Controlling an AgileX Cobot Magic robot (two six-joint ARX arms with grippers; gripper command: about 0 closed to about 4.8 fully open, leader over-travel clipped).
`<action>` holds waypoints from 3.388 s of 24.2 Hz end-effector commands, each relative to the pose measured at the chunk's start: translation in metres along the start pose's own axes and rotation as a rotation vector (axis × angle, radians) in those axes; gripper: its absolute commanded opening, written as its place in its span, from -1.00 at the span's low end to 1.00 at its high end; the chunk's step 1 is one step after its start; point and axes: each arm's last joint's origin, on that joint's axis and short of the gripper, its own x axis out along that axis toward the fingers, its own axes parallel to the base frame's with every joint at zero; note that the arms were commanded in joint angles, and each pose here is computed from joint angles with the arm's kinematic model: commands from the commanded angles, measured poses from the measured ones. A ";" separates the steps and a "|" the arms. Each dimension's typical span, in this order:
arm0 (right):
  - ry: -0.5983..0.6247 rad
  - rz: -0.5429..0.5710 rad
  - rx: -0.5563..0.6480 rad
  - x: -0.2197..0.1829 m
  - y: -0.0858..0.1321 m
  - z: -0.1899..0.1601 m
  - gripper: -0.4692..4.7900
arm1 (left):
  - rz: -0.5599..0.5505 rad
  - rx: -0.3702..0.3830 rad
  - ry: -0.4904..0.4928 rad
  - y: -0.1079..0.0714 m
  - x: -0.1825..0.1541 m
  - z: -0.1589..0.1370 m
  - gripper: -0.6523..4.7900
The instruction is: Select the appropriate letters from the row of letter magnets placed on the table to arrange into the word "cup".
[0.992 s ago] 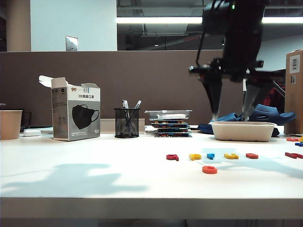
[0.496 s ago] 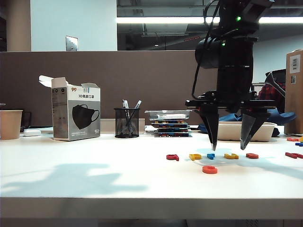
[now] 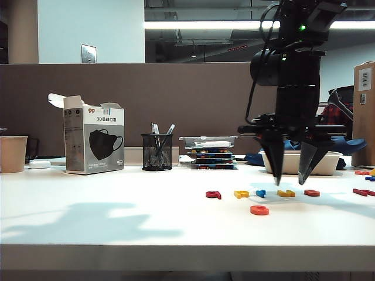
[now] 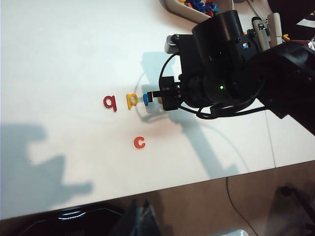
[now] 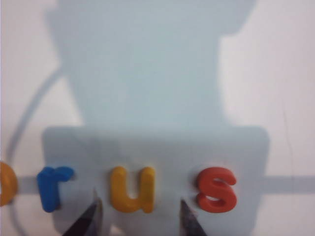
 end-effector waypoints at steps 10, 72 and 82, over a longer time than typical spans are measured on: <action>-0.028 0.034 -0.005 -0.001 0.001 0.004 -0.02 | -0.003 -0.003 -0.008 0.000 -0.002 0.001 -0.78; 0.083 0.028 0.002 0.024 0.002 -0.002 -0.39 | -0.002 -0.003 -0.008 0.000 -0.002 0.001 -0.78; 0.021 0.044 -0.002 -0.007 0.000 -0.002 -0.39 | -0.003 -0.003 -0.008 0.000 -0.002 0.001 -0.78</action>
